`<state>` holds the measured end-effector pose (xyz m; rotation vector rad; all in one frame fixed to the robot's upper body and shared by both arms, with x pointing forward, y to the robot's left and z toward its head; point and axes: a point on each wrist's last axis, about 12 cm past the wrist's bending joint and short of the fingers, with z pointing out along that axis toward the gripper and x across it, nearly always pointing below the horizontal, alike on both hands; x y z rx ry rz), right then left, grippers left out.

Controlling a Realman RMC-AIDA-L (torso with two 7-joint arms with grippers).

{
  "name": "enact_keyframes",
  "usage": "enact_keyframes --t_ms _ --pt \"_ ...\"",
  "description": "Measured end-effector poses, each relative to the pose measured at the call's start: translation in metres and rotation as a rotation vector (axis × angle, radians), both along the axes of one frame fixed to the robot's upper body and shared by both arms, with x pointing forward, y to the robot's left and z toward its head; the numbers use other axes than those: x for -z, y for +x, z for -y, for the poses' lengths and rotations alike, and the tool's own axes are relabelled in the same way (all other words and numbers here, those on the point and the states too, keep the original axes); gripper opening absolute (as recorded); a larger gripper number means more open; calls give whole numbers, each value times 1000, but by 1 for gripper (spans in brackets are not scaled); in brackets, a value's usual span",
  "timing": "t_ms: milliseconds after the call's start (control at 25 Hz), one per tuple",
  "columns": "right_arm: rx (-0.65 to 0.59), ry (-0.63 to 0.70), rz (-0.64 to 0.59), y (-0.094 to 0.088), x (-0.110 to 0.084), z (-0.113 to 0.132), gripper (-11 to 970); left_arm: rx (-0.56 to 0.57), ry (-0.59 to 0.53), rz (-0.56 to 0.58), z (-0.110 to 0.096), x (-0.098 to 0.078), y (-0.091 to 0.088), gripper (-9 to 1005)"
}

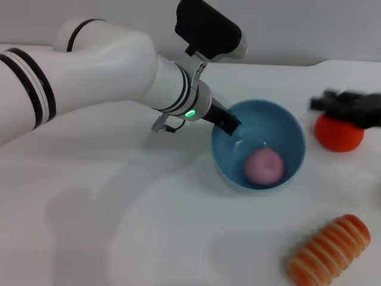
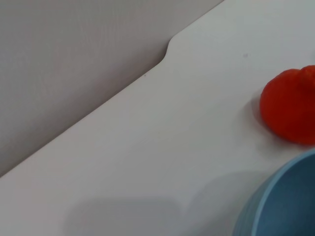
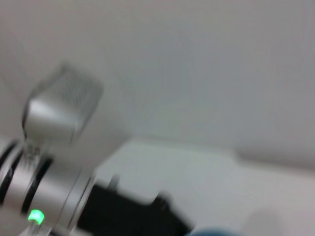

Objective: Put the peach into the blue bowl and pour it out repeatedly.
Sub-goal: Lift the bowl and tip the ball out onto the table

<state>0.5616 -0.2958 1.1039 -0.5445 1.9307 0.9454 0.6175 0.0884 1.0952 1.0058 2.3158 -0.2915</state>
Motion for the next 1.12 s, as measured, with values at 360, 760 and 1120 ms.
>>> enact_keyframes --t_ms 360,760,1120 --pt "532 45 263 -64 46 86 571 15 -21 69 1 9 -6 -1" --pt "847 3 204 -127 103 98 640 153 -84 363 37 -28 0 -2" --pt "980 81 205 -144 110 98 659 444 22 699 67 -46 -15 -2"
